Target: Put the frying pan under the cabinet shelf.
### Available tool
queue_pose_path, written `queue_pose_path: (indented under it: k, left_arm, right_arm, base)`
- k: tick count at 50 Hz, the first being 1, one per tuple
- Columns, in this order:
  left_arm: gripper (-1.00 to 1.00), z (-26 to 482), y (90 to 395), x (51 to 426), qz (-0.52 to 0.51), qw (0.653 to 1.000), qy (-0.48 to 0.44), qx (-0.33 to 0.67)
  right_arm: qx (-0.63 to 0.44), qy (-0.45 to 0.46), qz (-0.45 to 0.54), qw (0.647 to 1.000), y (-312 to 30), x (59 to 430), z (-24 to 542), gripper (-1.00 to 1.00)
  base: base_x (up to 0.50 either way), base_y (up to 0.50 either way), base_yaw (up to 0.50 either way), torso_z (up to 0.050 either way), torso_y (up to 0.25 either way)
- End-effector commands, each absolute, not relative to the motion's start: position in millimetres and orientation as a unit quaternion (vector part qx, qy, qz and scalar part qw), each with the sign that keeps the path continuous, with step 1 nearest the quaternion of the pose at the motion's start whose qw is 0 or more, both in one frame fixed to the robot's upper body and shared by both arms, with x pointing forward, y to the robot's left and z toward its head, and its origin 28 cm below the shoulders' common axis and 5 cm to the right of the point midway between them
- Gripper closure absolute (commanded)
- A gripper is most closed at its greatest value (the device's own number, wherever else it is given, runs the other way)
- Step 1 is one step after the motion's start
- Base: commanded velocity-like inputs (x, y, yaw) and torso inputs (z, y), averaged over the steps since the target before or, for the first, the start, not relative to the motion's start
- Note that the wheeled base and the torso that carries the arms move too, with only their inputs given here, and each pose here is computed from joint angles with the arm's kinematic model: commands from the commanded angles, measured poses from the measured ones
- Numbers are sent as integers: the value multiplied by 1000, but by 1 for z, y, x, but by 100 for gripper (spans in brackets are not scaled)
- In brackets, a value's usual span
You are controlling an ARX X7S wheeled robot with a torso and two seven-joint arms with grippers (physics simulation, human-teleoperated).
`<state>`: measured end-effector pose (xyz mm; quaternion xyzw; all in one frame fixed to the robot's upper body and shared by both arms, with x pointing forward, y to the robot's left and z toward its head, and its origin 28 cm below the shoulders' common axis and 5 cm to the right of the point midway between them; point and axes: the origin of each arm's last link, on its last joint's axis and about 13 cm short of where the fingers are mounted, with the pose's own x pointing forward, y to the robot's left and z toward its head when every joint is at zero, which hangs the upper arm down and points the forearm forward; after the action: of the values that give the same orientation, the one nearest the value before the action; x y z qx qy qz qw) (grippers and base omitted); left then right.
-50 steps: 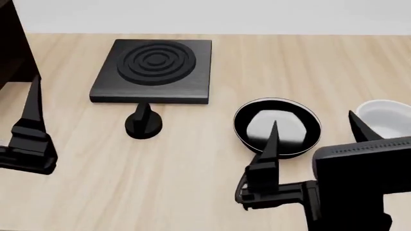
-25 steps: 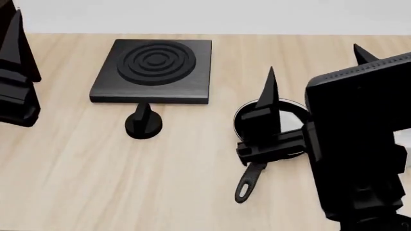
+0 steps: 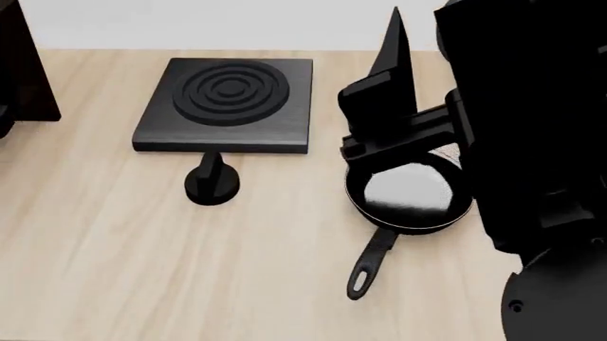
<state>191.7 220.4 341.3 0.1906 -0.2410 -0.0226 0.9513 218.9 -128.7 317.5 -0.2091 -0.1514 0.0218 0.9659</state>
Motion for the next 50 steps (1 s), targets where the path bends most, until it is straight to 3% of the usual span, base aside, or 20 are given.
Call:
queue_pose_path:
  k: [1, 50]
  left_arm:
    - [-100, 355, 221, 187, -22, 948, -250, 194]
    - [-100, 364, 225, 184, -7, 945, -258, 198]
  right_arm:
    - [-236, -167, 21, 957, -126, 216, 333, -100]
    - [-238, -180, 31, 954, -121, 212, 336, -100]
  base:
    - [125, 500, 0, 0, 0]
    - [132, 500, 0, 0, 0]
